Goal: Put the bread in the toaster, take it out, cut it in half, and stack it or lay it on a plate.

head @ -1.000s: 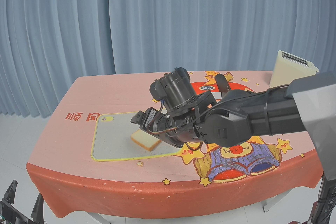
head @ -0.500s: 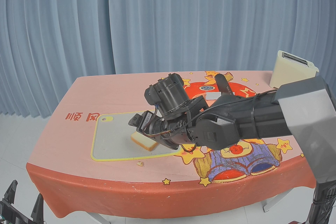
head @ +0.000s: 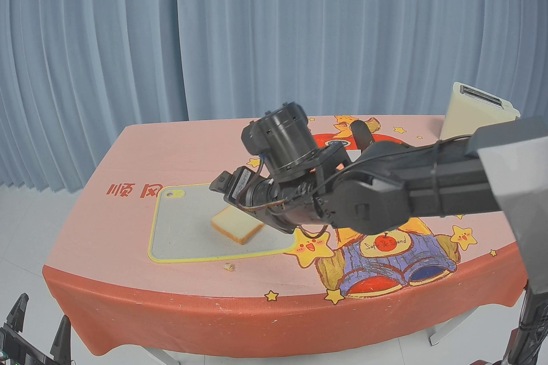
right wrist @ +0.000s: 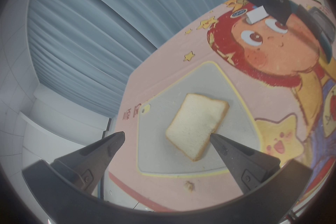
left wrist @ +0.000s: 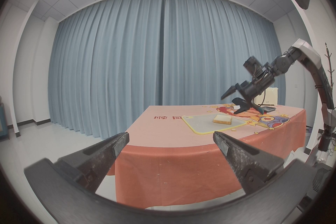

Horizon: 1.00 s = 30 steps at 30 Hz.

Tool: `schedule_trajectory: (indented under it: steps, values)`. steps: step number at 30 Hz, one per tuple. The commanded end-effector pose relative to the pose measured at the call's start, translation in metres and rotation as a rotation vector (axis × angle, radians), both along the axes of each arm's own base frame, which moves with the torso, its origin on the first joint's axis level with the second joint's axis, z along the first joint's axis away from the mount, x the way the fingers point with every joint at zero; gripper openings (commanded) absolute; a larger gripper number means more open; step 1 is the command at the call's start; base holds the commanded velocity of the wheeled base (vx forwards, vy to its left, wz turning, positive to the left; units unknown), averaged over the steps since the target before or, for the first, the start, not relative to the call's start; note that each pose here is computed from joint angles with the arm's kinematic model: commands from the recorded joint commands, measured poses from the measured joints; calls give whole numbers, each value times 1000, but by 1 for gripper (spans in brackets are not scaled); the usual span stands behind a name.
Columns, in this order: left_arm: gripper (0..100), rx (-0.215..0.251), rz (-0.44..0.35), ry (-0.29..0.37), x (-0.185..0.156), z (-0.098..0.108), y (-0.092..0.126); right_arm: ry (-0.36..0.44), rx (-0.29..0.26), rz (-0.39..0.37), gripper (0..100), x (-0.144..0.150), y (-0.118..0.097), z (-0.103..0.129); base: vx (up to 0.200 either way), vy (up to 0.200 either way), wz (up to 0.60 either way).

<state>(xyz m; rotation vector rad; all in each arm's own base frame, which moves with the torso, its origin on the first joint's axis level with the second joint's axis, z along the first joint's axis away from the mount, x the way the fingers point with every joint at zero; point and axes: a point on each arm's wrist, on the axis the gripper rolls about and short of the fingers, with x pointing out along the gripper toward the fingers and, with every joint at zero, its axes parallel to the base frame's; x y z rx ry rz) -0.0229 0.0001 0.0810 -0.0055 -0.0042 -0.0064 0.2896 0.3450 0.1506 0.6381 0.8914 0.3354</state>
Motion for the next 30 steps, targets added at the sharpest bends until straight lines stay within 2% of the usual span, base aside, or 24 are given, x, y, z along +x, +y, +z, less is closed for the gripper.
schedule_trajectory:
  steps: [1,6,9,14,19,21,25,30]
  values:
    - [100,-1,0,3,0,-5,0,-86,80,-11,100,-30,-44,68,0,0,0]
    - [100,-1,0,3,0,-5,0,-140,119,-2,100,-60,-79,97,0,0,0]
    - [100,-1,0,3,0,-5,0,-202,143,5,100,-72,-98,105,0,0,0]
    - [100,-1,0,3,0,-5,0,-286,159,5,100,-84,-124,105,0,0,0]
    - [100,-1,2,3,0,-5,0,-428,262,-50,100,-88,-155,110,0,0,0]
    - [100,-1,0,4,0,-5,0,-474,255,-53,100,-89,-163,112,0,0,0]
    - [100,-1,0,3,0,-5,0,-559,162,-30,100,-92,-170,110,0,0,0]
    - [100,-1,0,3,0,-5,0,-630,121,-29,100,-105,-190,120,0,0,0]
